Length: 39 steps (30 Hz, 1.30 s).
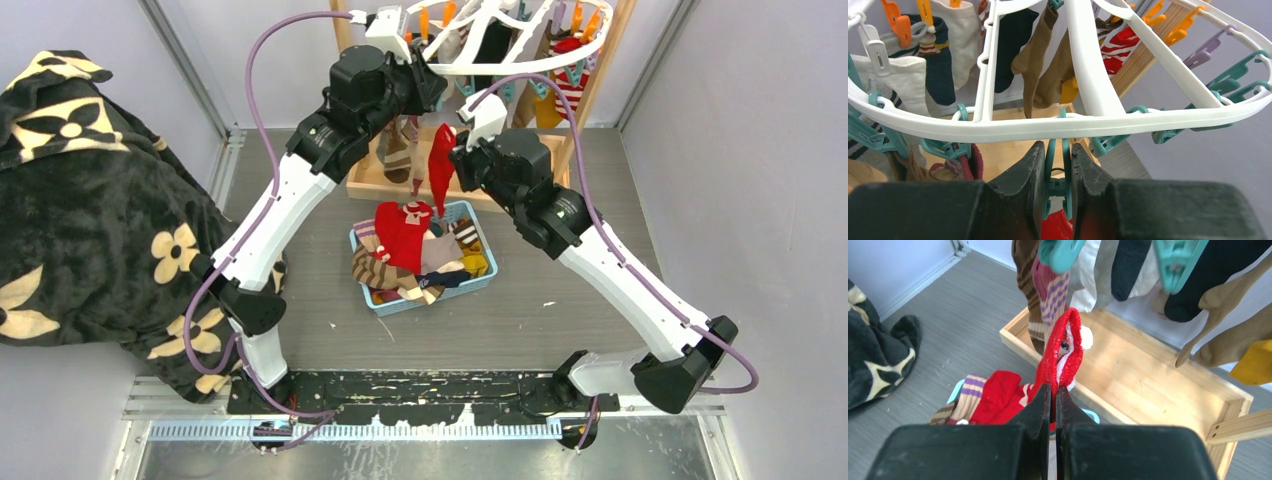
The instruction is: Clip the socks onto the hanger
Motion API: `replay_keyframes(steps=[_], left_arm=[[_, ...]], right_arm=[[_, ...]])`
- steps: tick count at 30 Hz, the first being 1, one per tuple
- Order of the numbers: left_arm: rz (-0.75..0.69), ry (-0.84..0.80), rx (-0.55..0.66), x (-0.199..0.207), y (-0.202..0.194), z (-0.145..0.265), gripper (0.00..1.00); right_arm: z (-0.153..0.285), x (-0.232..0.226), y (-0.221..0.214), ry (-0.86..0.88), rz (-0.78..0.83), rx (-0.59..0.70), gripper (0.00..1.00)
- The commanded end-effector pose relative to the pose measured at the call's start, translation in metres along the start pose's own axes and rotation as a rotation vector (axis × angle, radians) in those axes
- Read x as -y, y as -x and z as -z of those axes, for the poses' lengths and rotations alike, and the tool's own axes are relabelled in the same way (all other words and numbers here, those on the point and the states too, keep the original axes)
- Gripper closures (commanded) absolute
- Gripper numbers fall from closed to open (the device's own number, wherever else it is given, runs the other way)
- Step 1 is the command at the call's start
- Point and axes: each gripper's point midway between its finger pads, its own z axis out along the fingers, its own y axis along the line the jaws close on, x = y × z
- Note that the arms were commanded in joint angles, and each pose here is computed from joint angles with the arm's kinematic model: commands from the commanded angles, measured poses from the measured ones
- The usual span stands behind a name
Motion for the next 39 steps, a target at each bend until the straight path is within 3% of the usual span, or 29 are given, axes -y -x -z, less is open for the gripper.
replay_keyframes(steps=[1, 23, 39], left_arm=[[-0.033, -0.021, 0.062, 0.011, 0.018, 0.007, 0.88], [-0.16, -0.015, 0.131, 0.017, 0.018, 0.002, 0.9], [-0.195, -0.017, 0.173, 0.024, 0.027, 0.006, 0.9]], right_arm=[[0.005, 0.004, 0.05, -0.023, 0.006, 0.126, 0.99], [-0.003, -0.004, 0.078, -0.02, -0.046, 0.156, 0.99], [-0.005, 0.009, 0.036, -0.12, -0.084, 0.057, 0.99]])
